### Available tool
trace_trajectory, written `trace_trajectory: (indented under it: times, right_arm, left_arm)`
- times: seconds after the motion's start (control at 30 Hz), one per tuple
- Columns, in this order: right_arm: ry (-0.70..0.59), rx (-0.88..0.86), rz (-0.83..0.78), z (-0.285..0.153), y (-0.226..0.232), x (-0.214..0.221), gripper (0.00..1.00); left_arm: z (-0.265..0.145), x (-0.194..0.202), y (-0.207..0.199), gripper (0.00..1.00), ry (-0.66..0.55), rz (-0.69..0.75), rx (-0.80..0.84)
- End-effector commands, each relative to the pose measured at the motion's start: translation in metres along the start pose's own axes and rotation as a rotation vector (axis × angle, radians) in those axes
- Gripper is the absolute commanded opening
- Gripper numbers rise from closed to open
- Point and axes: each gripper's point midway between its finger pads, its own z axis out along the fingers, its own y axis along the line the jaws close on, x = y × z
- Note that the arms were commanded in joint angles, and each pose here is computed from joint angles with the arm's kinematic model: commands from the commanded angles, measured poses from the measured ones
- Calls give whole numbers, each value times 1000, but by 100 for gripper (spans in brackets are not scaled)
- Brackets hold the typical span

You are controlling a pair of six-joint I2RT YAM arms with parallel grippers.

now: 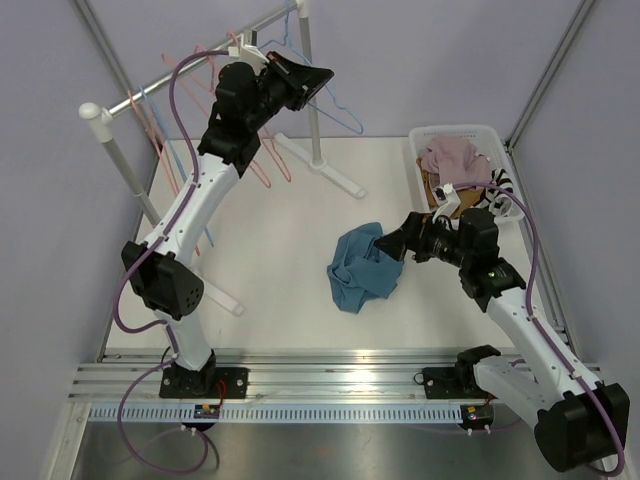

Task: Remove the tank top from the hanger

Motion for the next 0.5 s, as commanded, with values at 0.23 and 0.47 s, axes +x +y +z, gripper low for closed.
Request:
trace_trajectory:
  times: [0.23,0.47]
  right_arm:
    - [22,-16,-20,5,1,3,100]
    - [20,-30,-15,6,2,3,99]
  left_arm:
    - [-4,-10,10,0,-49,-131,2]
    - [-8,-14,-9,0,-74,-119,23]
